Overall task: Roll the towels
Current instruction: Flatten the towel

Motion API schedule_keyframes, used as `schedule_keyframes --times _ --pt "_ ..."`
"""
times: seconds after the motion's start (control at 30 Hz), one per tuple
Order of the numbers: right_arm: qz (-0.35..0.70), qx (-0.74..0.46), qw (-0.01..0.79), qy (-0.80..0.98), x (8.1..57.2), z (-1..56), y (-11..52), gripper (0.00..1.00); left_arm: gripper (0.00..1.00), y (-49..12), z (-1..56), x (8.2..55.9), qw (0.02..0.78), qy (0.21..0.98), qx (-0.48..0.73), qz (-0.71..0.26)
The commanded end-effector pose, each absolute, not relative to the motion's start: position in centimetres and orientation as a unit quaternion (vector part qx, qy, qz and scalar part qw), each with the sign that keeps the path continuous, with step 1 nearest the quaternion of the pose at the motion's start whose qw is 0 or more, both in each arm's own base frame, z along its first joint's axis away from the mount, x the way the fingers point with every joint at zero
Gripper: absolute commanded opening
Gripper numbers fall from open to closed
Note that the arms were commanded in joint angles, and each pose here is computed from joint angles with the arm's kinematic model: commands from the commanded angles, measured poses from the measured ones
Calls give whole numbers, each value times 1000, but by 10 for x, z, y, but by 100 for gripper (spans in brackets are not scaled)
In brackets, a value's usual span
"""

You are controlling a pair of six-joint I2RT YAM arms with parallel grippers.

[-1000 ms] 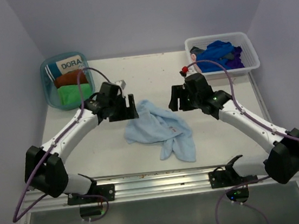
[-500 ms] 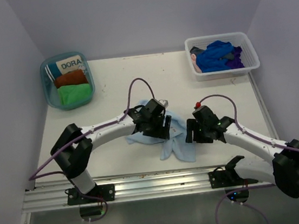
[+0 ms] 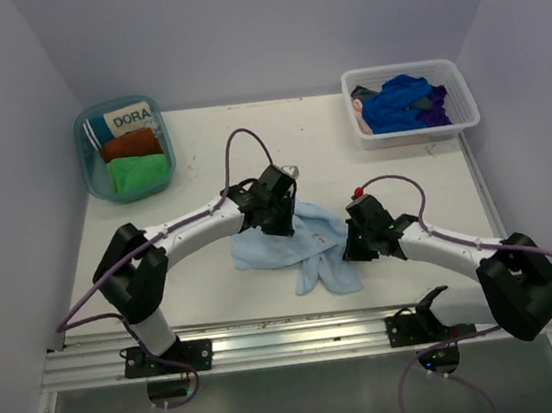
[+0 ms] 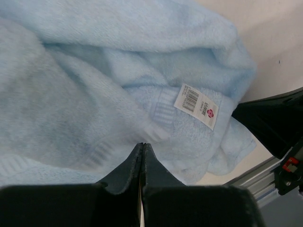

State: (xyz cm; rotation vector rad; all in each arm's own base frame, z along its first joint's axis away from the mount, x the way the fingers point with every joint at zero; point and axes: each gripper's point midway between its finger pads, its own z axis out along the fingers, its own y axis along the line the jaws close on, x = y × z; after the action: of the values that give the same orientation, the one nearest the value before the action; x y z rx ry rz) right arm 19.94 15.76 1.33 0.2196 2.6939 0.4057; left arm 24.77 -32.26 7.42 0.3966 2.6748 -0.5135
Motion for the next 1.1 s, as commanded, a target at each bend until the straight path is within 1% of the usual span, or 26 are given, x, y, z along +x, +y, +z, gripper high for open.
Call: schedule_keyframes --times 0.0,0.1,0.13,0.2,0.23,0.3,0.33,0.4,0.43,0.47,0.53,0.57,0.6,0.63,0.7,0.77,0.8,0.93,1.07 --pt "120 82 232 962 219 16 155 0 0 -310 121 273 241 938 123 -215" --pt "91 77 279 953 245 42 149 0 0 -285 143 297 273 933 89 -217" --pt "92 76 305 945 261 63 151 0 0 -271 149 310 290 931 74 -209" --pt "70 75 332 938 281 83 143 0 0 -253 170 330 319 923 54 -206" --pt "82 77 356 928 300 107 148 0 0 -248 176 336 328 921 50 -205" --pt "83 72 368 923 317 120 148 0 0 -243 192 350 346 914 54 -206" --pt "88 74 384 916 329 138 150 0 0 -239 193 353 344 916 57 -198" --pt "81 69 393 913 338 147 150 0 0 -245 191 351 329 920 64 -205" --pt "80 69 398 911 342 153 151 0 0 -253 191 346 319 918 70 -227" --pt "80 69 399 911 343 154 151 0 0 -256 182 341 308 920 71 -230" --pt "76 72 399 911 342 152 148 0 18 -275 175 327 299 919 88 -242" --pt "76 75 397 911 341 150 146 0 29 -283 165 319 288 923 96 -239" --pt "75 78 394 913 339 147 144 0 50 -298 161 307 281 921 113 -243" --pt "74 79 387 916 334 140 142 0 59 -306 156 300 273 922 115 -249" --pt "77 88 378 918 329 133 138 0 67 -327 153 292 267 916 124 -274" --pt "83 95 366 922 322 124 133 0 67 -338 144 286 250 913 110 -304" --pt "84 100 363 923 320 121 131 0 66 -348 148 290 263 903 111 -322" --pt "86 105 350 927 310 111 126 0 65 -368 135 298 268 899 116 -326" --pt "89 109 350 926 306 111 122 0 69 -387 116 307 261 901 131 -321"
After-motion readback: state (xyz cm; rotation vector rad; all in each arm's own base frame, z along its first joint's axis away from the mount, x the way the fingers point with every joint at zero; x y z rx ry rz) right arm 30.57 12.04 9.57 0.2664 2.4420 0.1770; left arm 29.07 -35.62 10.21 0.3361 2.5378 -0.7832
